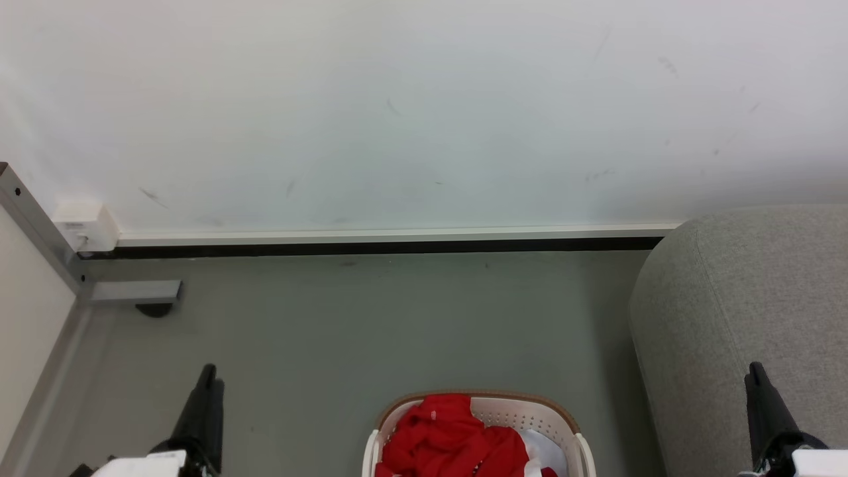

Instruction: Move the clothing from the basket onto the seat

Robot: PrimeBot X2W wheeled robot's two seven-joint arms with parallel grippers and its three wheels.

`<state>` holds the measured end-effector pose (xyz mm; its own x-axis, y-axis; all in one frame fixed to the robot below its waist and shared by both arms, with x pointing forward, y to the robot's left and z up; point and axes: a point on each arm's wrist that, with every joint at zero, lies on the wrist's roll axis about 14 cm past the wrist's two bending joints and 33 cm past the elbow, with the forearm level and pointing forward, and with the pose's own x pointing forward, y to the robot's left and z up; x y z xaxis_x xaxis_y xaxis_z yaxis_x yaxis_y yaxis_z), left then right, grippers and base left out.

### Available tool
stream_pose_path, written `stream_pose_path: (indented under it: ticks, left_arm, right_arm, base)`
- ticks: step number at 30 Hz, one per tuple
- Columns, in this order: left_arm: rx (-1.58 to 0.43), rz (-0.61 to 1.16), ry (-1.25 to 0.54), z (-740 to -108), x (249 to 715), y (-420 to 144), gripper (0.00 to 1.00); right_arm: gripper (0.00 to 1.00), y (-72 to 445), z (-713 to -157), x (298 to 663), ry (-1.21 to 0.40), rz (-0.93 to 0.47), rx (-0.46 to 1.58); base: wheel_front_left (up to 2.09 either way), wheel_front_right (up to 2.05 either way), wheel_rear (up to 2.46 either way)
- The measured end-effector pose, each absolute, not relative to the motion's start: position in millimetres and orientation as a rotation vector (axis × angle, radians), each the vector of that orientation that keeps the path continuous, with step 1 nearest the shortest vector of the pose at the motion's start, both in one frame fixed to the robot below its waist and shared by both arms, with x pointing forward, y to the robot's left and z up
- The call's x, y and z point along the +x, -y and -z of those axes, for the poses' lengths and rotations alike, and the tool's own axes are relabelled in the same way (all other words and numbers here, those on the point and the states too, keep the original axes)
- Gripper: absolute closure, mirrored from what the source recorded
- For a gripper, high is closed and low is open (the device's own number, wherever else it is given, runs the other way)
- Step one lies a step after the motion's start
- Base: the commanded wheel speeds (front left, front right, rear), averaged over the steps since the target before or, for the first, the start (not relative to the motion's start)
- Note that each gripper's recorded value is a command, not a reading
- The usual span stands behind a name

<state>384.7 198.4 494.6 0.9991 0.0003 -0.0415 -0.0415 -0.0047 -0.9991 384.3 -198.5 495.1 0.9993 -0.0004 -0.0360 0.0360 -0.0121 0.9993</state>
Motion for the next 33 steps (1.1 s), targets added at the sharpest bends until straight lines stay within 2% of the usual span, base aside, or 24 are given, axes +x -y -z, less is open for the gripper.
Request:
stream_pose_path:
  ticks: [3,15,33]
  left_arm:
    - [-1.581,-0.070,-0.065,-479.9,377.3,-196.9,0.00]
    - [-1.519,-0.065,-0.007,-493.3,380.5,-198.8,0.00]
    - [-1.100,-0.010,0.035,-515.2,385.2,-190.8,0.00]
  right_arm:
    - [0.00,194.8,-481.8,377.6,-0.060,0.057,1.593]
    - [0.00,183.4,-495.5,381.5,-0.031,0.021,1.567]
    - [0.00,172.3,-513.1,383.8,0.000,-0.040,1.212]
  base:
    - [0.00,0.00,0.00]
    - [0.00,0.00,0.00]
    - [0.00,0.00,0.00]
